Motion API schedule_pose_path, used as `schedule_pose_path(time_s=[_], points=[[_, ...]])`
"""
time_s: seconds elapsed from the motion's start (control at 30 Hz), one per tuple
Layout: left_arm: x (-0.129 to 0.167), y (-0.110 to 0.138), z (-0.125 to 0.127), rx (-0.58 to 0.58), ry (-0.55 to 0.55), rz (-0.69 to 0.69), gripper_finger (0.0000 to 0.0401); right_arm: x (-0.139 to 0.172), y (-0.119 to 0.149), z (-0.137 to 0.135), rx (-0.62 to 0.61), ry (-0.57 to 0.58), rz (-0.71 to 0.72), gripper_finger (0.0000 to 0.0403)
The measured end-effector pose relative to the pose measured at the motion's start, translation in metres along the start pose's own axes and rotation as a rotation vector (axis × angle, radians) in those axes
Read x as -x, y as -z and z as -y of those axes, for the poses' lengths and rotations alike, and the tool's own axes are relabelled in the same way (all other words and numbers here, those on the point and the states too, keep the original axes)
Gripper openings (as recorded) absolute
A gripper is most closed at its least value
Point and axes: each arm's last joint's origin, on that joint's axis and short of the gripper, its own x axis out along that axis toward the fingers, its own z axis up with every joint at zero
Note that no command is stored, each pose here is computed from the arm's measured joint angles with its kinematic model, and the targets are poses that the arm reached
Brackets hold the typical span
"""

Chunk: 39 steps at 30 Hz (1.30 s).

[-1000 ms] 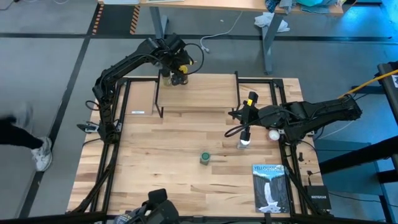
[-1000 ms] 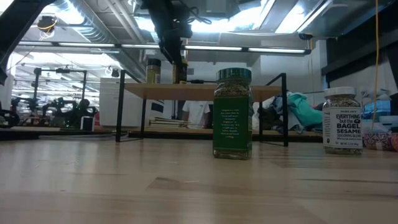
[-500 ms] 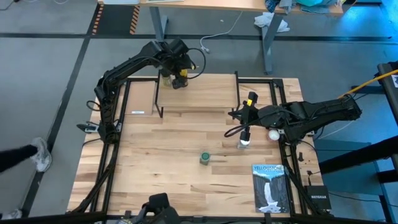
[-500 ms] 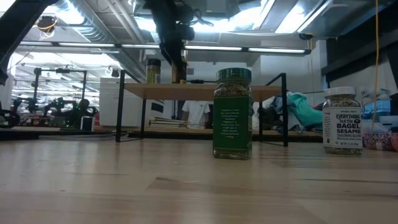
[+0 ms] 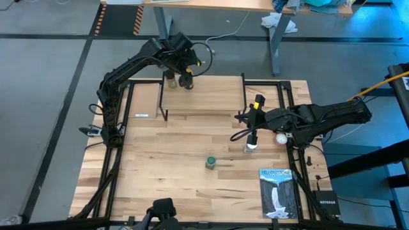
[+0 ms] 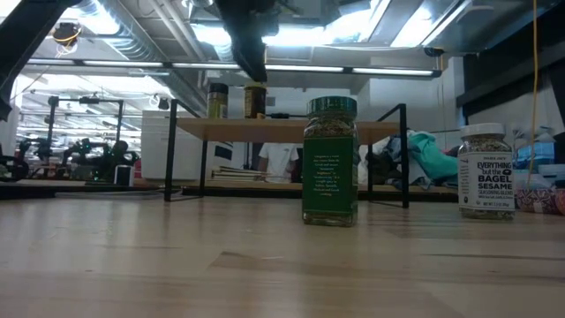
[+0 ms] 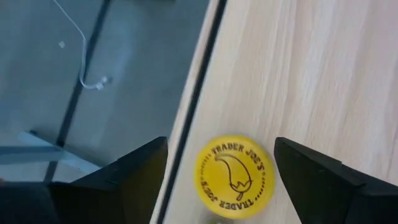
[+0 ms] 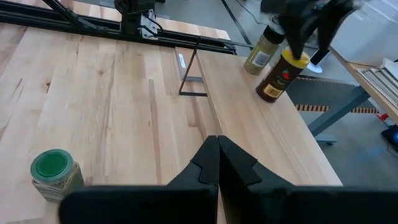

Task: Shelf spices
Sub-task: Put the green seasoning bottle on the shelf

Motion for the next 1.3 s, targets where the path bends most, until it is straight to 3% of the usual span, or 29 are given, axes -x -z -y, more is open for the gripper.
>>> schedule_pose_path(time_s=[0.17,0.3,0.57,0.67,0.83,1.07,1.17,1.3], points=[[0.025,-0.013,0.004,-0.029,-0.027,0.094,0.0289,0.000,0.001,0.000,0.003,0.000,-0.006,0.0001],[0.043,-0.025,0.021,-0.076,-0.017,0.168,0.0289,0.000,0.001,0.000,0.002,0.000,-0.006,0.0001],[0.053,-0.041,0.092,-0.255,0.092,0.195,0.0290,0.000,0.001,0.000,0.002,0.004,-0.005,0.0001],[0.054,-0.042,0.124,-0.314,0.190,0.194,0.0290,0.000,0.001,0.000,0.002,0.004,-0.005,0.0001],[0.045,-0.036,0.183,-0.444,0.331,0.145,0.0290,0.000,0.000,0.000,0.001,0.004,-0.005,0.0001],[0.010,-0.016,0.260,-0.579,0.400,0.105,0.0290,0.000,-0.001,0.000,-0.005,0.003,0.005,0.0001],[-0.003,-0.005,0.283,-0.604,0.353,0.089,0.0298,0.000,-0.001,0.000,-0.011,0.001,0.012,0.0001],[-0.014,0.002,0.304,-0.549,0.388,0.128,0.0317,0.000,-0.002,0.000,-0.015,0.001,0.018,0.0001]])
